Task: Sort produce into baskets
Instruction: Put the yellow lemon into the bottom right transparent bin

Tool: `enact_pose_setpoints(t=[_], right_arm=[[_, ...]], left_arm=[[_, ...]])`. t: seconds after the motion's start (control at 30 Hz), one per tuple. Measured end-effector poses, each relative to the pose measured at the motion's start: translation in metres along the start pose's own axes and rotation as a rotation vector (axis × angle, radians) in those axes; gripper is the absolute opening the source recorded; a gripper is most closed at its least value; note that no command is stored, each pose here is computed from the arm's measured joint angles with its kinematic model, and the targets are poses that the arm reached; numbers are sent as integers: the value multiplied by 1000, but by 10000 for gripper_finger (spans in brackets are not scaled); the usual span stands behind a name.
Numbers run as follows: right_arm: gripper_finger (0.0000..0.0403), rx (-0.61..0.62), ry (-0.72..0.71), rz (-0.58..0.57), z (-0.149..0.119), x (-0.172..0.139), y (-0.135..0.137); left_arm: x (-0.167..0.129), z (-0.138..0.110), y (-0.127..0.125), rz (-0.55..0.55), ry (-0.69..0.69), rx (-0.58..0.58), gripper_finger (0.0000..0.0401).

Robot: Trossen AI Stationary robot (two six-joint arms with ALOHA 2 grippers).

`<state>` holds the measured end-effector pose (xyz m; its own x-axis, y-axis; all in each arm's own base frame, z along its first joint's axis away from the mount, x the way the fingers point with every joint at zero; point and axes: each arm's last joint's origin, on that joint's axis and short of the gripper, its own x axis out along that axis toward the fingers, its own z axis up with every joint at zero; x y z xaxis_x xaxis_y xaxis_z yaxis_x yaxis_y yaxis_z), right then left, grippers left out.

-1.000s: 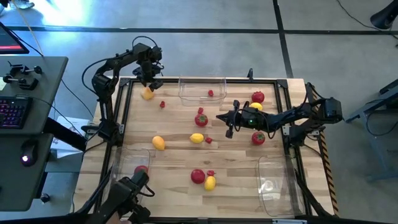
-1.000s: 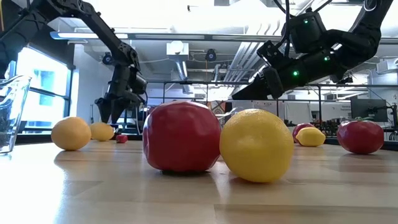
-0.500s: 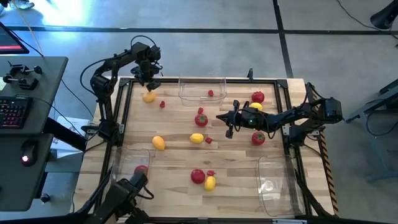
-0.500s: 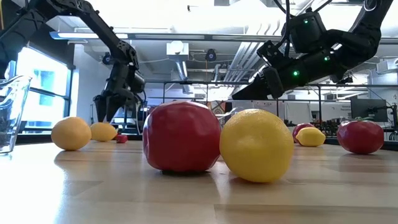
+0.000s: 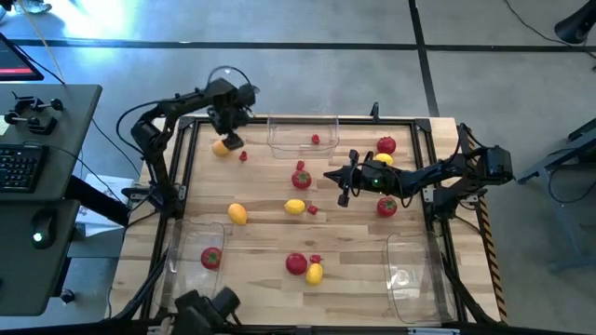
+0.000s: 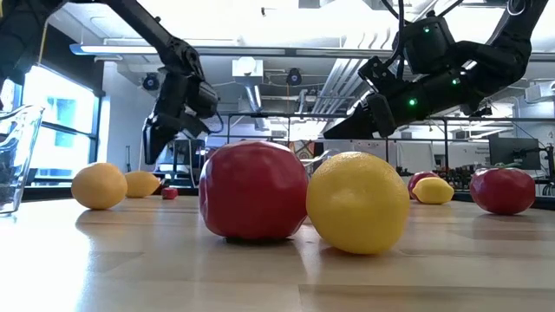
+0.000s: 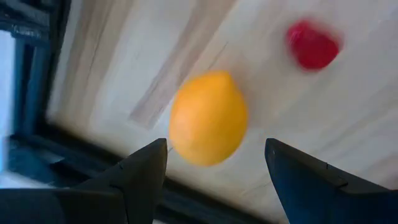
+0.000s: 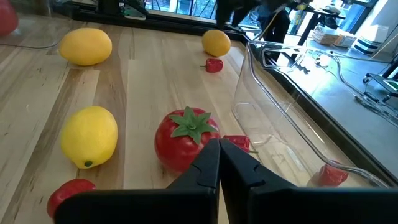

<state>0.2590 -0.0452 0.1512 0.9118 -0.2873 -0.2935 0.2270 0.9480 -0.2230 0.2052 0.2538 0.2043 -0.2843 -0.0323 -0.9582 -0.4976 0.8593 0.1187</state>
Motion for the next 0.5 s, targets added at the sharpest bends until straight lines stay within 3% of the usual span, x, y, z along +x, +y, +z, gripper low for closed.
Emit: enact_pose_setpoints(t=[0.2,0.37,0.5], right_arm=[[1,0,0,0,0,0,0],[1,0,0,0,0,0,0],[1,8,0,1,0,0,0]], left_arm=[[0,-1,-29,202,-15,139,259],[-7,-5,-33,191,-105,156,259],[2,-8,-24,152,-83,124,259]])
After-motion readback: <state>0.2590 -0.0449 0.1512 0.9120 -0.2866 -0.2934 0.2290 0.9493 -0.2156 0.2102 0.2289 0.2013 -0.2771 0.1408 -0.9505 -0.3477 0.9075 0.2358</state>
